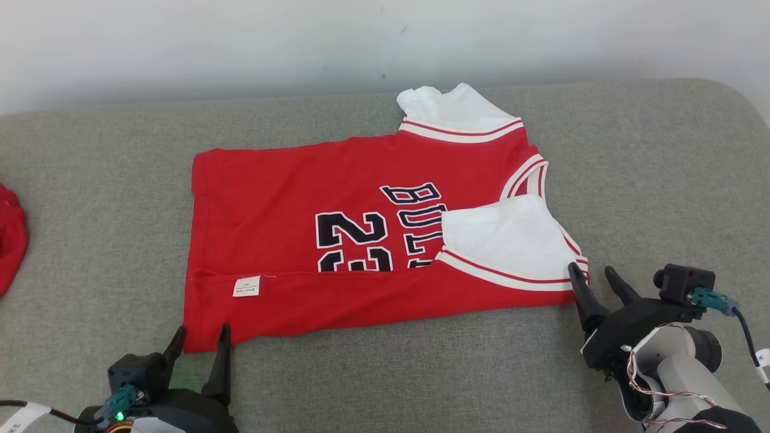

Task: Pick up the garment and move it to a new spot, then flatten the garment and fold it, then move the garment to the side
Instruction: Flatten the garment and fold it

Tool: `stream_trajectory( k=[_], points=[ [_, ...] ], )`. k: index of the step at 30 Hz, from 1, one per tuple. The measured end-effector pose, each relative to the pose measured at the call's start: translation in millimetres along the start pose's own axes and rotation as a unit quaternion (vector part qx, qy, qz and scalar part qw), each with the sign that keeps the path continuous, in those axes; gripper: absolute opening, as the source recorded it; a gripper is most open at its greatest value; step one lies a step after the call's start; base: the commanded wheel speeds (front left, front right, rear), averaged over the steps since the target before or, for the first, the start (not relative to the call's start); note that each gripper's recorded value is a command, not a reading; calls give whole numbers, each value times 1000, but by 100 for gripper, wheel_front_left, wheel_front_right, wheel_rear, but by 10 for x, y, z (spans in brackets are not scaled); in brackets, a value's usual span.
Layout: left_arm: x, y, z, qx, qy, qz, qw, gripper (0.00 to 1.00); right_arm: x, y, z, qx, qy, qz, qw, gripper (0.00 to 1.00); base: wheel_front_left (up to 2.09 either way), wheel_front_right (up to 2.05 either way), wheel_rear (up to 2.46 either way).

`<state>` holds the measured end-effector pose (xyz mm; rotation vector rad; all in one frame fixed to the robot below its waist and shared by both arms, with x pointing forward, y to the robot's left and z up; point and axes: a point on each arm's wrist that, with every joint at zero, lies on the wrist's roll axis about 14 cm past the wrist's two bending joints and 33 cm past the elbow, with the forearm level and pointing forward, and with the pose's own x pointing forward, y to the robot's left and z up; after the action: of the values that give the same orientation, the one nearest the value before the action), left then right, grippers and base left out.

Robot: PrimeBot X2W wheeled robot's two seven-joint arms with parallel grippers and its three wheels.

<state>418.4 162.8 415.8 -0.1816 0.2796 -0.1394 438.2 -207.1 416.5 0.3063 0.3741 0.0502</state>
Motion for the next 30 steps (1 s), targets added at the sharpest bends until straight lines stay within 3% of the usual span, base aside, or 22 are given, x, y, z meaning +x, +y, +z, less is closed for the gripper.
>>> stream_trajectory(
  k=[8, 9, 10, 11, 12, 13, 20, 30],
  points=[
    [-2, 97, -232, -18, 36, 20, 999, 100, 54, 44, -296, -1, 45, -2, 999, 100, 0, 0, 0],
    [-2, 113, -254, -18, 40, 22, 999, 100, 72, 54, -306, -5, 48, -1, 999, 91, 0, 0, 0],
    [12, 110, -255, -24, 40, 23, 999, 91, 88, 66, -306, -7, 49, 1, 999, 41, 0, 0, 0],
    [12, 110, -255, -24, 40, 23, 999, 47, 88, 66, -306, -7, 49, 1, 999, 0, 0, 0, 0],
    [25, 107, -274, -27, 44, 23, 998, 29, 104, 93, -334, -7, 54, 3, 999, 0, 0, 0, 0],
    [26, 105, -269, -30, 43, 22, 998, 0, 105, 100, -339, -7, 54, 3, 999, 0, 0, 0, 0],
    [-66, 44, -259, -30, 39, 13, 999, 0, 17, 141, -259, -4, 30, 10, 999, 0, 0, 0, 0],
    [-579, 57, -304, -30, 27, 31, 999, 0, -515, -2, -439, 22, 19, 6, 1000, 0, 0, 0, 0]
  ],
)
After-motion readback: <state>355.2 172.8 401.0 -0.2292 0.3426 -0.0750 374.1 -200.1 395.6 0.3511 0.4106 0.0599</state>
